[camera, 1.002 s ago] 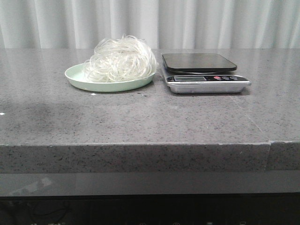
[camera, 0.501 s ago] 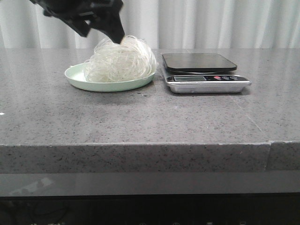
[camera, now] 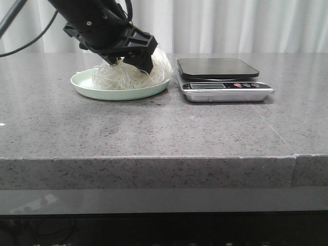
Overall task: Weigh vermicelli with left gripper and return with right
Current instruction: 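Lower the left gripper onto the vermicelli pile and close on it, then lift the vermicelli with the left gripper and place it on the scale pan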
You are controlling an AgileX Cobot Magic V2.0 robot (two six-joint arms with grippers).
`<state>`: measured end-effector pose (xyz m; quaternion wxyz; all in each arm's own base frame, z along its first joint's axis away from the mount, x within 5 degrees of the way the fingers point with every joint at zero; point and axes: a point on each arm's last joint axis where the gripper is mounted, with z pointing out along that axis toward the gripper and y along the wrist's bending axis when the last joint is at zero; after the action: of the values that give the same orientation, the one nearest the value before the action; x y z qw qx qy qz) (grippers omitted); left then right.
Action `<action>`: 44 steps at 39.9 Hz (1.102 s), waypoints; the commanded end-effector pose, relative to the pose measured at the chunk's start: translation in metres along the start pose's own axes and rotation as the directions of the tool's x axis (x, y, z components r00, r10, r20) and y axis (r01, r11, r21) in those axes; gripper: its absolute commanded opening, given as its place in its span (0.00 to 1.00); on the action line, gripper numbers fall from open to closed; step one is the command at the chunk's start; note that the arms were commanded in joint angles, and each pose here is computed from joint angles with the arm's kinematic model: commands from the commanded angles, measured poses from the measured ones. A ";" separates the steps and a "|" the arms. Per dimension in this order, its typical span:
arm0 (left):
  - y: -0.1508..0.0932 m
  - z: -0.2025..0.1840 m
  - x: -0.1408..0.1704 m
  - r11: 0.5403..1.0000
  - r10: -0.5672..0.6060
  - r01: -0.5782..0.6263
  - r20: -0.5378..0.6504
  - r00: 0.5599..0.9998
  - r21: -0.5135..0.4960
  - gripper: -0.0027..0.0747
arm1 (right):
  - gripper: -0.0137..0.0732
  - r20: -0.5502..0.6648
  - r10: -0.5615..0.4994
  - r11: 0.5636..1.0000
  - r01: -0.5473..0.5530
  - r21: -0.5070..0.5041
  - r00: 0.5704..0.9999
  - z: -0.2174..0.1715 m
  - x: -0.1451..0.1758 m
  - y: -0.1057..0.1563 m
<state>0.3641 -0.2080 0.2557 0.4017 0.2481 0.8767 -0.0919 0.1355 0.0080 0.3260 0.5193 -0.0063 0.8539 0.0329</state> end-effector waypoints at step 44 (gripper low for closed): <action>-0.028 -0.115 -0.137 0.998 0.018 -0.044 0.472 0.882 0.044 0.24 | 0.76 0.092 -0.005 1.000 0.005 0.001 0.996 -0.004 -0.016 0.000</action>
<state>0.3682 -0.2387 0.3681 0.4847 0.2572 0.8271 -0.1219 0.1355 0.0080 0.3260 0.5193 -0.0063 0.8539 0.0329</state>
